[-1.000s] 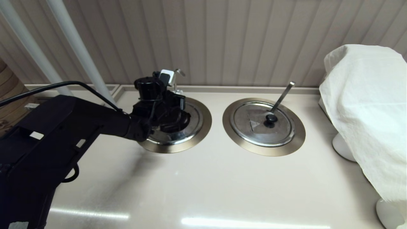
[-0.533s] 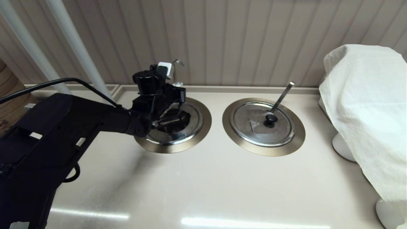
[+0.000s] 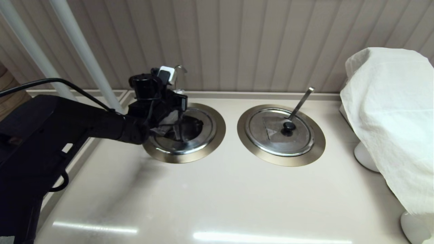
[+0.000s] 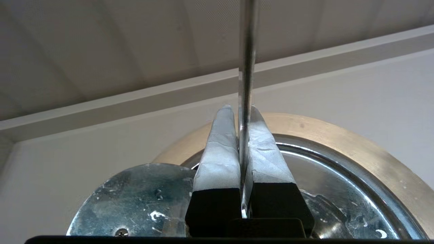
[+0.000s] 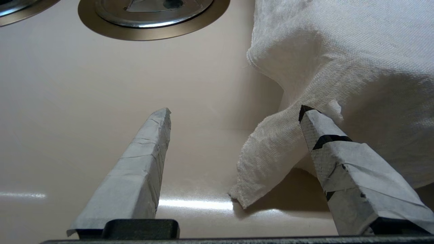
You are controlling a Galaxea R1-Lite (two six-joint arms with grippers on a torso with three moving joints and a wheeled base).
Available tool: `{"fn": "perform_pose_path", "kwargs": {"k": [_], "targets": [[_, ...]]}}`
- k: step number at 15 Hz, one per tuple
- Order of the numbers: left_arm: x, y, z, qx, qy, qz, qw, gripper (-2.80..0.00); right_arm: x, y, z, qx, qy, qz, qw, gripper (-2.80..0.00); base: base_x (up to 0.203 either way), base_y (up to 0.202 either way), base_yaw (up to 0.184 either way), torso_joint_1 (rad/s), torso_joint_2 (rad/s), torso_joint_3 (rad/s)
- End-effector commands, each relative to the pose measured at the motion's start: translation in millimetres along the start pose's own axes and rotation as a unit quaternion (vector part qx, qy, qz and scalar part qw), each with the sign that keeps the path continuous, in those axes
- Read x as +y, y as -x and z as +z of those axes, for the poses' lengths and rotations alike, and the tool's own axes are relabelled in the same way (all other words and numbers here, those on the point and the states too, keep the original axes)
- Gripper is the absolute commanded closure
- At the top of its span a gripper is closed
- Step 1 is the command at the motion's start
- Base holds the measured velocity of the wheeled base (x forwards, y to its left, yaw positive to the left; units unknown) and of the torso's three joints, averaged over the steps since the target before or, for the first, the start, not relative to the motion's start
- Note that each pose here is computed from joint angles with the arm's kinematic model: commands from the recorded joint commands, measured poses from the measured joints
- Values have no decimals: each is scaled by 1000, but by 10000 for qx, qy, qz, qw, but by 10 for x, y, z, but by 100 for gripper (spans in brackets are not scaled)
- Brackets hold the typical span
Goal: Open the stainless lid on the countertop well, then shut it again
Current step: Stir with a spoon
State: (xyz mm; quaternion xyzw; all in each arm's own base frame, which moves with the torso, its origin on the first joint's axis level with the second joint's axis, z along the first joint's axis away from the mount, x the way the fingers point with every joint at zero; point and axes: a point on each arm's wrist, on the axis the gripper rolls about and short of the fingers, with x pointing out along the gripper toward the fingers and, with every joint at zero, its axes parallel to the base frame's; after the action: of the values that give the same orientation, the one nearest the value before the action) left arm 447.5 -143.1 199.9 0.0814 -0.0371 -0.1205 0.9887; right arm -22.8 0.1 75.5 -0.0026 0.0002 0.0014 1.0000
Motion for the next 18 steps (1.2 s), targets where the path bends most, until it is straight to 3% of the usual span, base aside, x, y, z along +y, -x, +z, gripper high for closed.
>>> {"fn": "perform_pose_path", "kwargs": {"k": [1, 4, 6, 9, 12, 13, 15, 18], "targets": [[63, 32, 66, -77, -7, 65, 9999, 0, 0, 0, 0, -2, 4, 1, 10000, -280, 0, 0, 0, 0, 0, 0], [42, 92, 16, 117, -25, -51, 9999, 0, 0, 0, 0, -2, 4, 1, 10000, -280, 0, 0, 0, 0, 0, 0], [1, 213, 30, 385, -30, -440, 9983, 0, 0, 0, 0, -2, 4, 1, 10000, -280, 0, 0, 0, 0, 0, 0], [-17, 446, 113, 546, 42, -1403, 9886, 0, 0, 0, 0, -2, 4, 1, 10000, -280, 0, 0, 0, 0, 0, 0], [-168, 387, 52, 566, 56, -1548, 9863, 0, 0, 0, 0, -2, 4, 1, 10000, -280, 0, 0, 0, 0, 0, 0], [-197, 323, 22, 553, 47, -1505, 9871, 0, 0, 0, 0, -2, 4, 1, 10000, -280, 0, 0, 0, 0, 0, 0], [-237, 120, -45, 374, 21, -932, 9949, 0, 0, 0, 0, -2, 4, 1, 10000, -280, 0, 0, 0, 0, 0, 0], [-250, -162, -106, -294, 43, -34, 9996, 0, 0, 0, 0, -2, 4, 1, 10000, -280, 0, 0, 0, 0, 0, 0]]}}
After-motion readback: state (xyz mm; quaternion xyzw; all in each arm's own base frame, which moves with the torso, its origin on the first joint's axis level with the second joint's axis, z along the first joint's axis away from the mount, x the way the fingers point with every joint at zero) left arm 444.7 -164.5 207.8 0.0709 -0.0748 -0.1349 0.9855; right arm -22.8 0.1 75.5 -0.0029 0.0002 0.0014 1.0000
